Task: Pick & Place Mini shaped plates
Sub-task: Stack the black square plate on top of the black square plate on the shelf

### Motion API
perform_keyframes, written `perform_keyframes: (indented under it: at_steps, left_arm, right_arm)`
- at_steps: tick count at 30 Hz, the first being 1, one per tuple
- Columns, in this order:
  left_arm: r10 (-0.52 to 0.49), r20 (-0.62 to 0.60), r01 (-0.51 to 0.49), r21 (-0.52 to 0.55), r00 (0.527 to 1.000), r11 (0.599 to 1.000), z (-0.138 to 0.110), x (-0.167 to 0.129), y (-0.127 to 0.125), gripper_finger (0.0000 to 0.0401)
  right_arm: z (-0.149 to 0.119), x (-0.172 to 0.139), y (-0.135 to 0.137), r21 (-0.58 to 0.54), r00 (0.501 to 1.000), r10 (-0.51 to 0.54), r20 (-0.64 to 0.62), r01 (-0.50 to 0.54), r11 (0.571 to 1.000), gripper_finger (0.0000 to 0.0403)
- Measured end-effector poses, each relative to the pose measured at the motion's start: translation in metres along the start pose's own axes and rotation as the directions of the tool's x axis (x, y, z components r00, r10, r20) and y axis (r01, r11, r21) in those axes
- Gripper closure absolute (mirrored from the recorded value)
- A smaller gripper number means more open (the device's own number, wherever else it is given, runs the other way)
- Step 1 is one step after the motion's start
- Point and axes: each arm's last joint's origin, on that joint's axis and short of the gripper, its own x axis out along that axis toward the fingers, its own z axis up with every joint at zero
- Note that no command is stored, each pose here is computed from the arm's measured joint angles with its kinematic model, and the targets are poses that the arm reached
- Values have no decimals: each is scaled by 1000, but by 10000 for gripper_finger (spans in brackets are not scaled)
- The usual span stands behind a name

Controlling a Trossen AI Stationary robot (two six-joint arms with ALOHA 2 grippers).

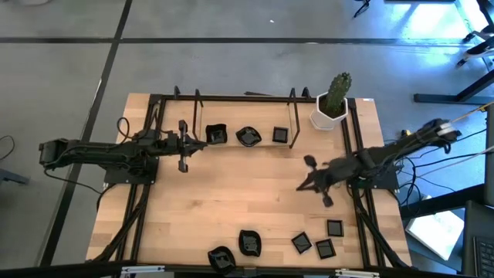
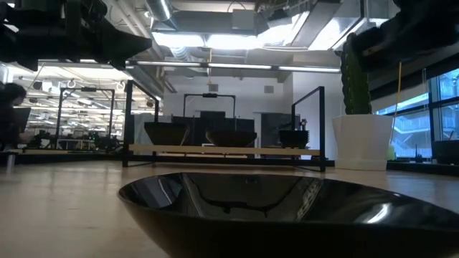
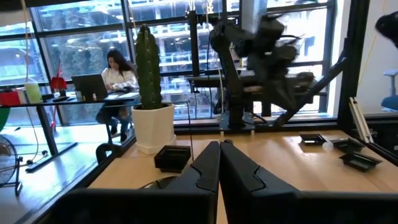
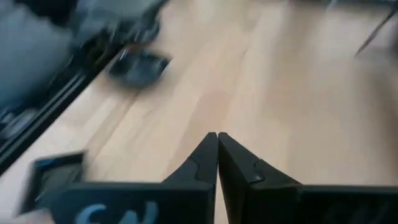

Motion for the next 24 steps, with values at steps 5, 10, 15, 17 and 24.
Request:
perform_keyframes:
  at_steps: [5,10,15,17,24]
  left_arm:
    - [0,0,0,-1,1000,1000,0,0,0,389]
    - [-2,-6,1,-27,1000,1000,-1,0,0,392]
    - [-3,-31,2,-44,1000,999,-3,0,0,393]
    - [-4,-38,2,-45,999,999,-4,0,0,391]
    - [-5,-51,3,-48,999,999,-5,0,0,390]
  right_arm:
    - [29,30,30,46,959,77,-272,-67,997,389]
    - [47,63,56,58,869,95,-485,-76,995,386]
    - [46,101,82,57,762,153,-629,-151,987,345]
    - [47,113,89,84,732,193,-653,-182,980,318]
    - [42,132,101,79,661,210,-721,-223,972,235]
